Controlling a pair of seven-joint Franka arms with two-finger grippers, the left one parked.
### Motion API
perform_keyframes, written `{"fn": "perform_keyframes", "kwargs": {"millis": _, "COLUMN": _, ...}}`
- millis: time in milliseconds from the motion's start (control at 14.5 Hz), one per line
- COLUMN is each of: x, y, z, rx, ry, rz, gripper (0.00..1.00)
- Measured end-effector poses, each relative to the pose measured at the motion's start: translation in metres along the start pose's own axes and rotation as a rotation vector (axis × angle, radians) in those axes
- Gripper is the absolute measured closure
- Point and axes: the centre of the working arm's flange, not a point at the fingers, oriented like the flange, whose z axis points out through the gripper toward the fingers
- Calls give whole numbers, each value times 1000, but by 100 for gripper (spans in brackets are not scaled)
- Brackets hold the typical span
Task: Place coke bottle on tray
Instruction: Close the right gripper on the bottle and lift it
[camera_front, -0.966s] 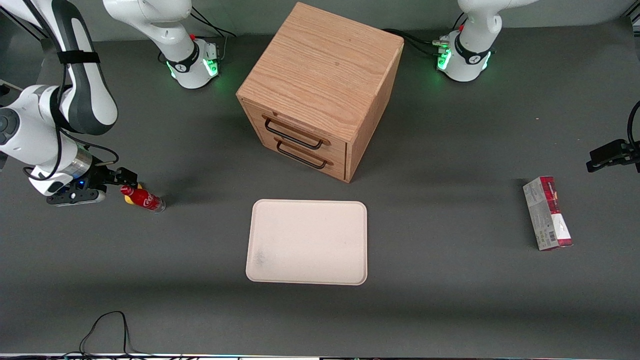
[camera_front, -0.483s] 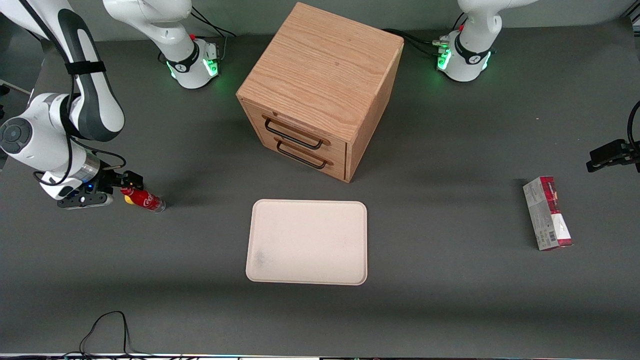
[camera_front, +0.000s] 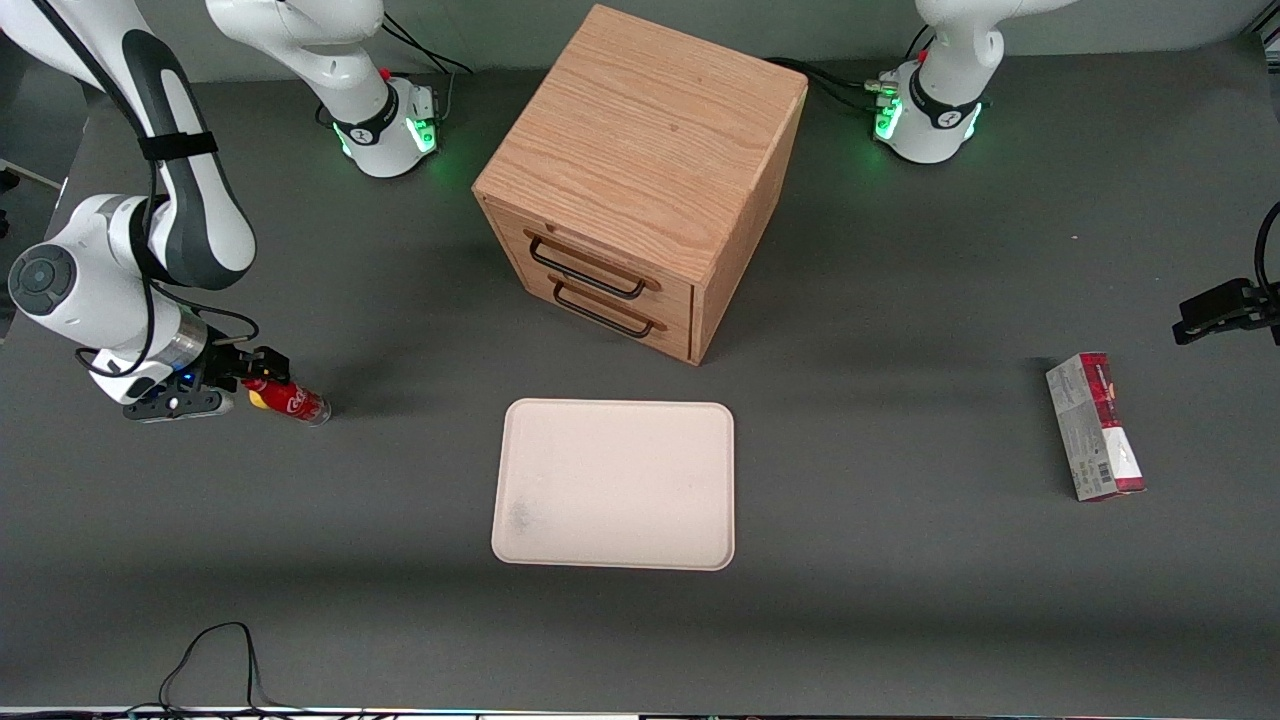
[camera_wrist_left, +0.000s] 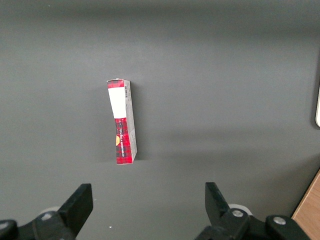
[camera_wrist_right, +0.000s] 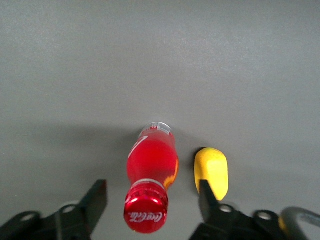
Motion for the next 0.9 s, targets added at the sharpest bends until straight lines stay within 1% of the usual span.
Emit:
{"fn": "perform_keyframes", "kwargs": {"millis": 138, "x": 0, "y": -1, "z": 0, "rx": 0, "ry": 0, "rz": -3, "gripper": 48}}
{"fn": "perform_keyframes", "kwargs": {"millis": 207, "x": 0, "y": -2, "z": 0, "rx": 0, "ry": 0, "rz": -3, "gripper": 60}}
{"fn": "perform_keyframes", "kwargs": {"millis": 276, "x": 1, "y": -2, "z": -1, "rx": 0, "ry": 2, "rz": -4, "gripper": 68}}
{"fn": "perform_keyframes", "kwargs": {"millis": 483, "x": 3, "y": -2, "z": -4, "rx": 0, "ry": 6, "rz": -18, "gripper": 68}}
{"fn": "perform_keyframes", "kwargs": {"millis": 552, "x": 6, "y": -2, "z": -11, "rx": 0, "ry": 4, "rz": -20, "gripper": 68}}
{"fn": "perform_keyframes", "kwargs": {"millis": 621, "x": 10, "y": -1, "z": -23, "rx": 3, "ry": -6, "rz": -22, "gripper": 68}}
{"fn": "perform_keyframes", "kwargs": {"millis": 690, "x": 15, "y": 1, "z": -43, "rx": 7, "ry": -19, "rz": -25, "gripper": 68}}
{"fn": "perform_keyframes", "kwargs": {"millis": 897, "x": 24, "y": 4, "z": -117, "rx": 16, "ry": -44, "rz": -29, "gripper": 68}}
